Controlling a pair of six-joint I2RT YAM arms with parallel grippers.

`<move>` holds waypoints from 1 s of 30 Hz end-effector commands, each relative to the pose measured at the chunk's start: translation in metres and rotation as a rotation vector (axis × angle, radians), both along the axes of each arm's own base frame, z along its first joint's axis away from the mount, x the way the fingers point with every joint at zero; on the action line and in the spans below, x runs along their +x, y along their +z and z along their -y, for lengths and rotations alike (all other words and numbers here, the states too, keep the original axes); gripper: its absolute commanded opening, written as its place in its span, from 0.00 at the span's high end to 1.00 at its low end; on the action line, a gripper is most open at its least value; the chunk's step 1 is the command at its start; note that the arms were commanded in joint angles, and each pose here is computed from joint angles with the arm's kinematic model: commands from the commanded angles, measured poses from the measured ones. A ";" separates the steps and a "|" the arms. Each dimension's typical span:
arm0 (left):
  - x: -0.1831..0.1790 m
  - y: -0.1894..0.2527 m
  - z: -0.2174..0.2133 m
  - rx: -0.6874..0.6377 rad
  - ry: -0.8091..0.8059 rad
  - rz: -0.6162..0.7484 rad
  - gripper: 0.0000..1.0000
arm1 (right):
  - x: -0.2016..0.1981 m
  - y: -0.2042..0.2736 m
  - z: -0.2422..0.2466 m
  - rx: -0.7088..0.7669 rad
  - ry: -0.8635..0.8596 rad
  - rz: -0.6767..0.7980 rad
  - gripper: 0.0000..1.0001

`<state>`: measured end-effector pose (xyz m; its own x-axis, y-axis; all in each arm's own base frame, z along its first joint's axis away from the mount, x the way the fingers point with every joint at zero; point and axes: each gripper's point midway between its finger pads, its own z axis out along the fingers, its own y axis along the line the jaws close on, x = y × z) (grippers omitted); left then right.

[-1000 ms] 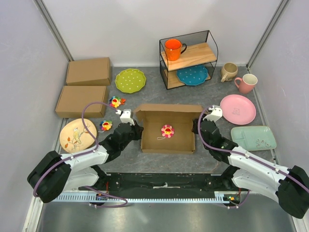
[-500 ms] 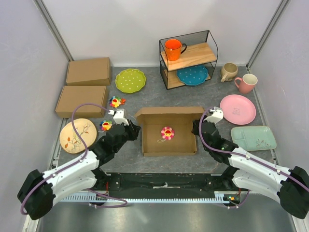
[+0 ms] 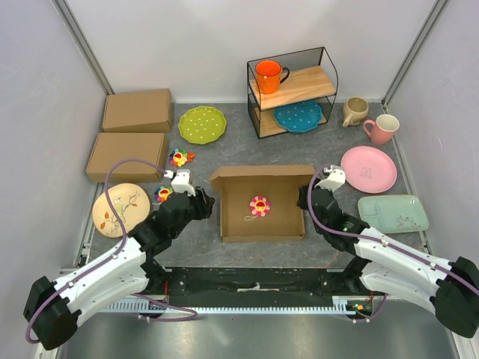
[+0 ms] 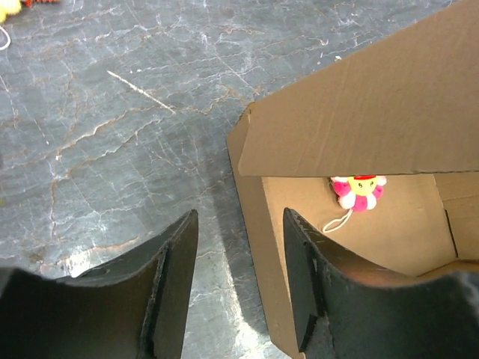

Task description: Fold the paper box

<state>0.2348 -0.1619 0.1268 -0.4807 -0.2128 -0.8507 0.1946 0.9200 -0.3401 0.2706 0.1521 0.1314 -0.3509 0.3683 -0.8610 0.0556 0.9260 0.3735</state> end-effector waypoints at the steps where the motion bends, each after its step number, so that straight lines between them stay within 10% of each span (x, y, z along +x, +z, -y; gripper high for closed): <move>1: 0.015 0.037 0.013 0.025 -0.056 0.116 0.43 | -0.036 -0.060 0.012 -0.164 0.076 -0.224 0.98; 14: 0.024 0.071 0.036 0.010 -0.165 0.258 0.43 | -0.035 -0.058 0.008 -0.166 0.084 -0.222 0.98; 24: 0.032 0.061 0.060 -0.036 -0.210 0.214 0.85 | -0.037 -0.059 0.002 -0.174 0.084 -0.216 0.97; 30: 0.029 0.059 0.069 -0.041 -0.204 0.214 0.88 | -0.041 -0.062 0.003 -0.167 0.050 -0.205 0.97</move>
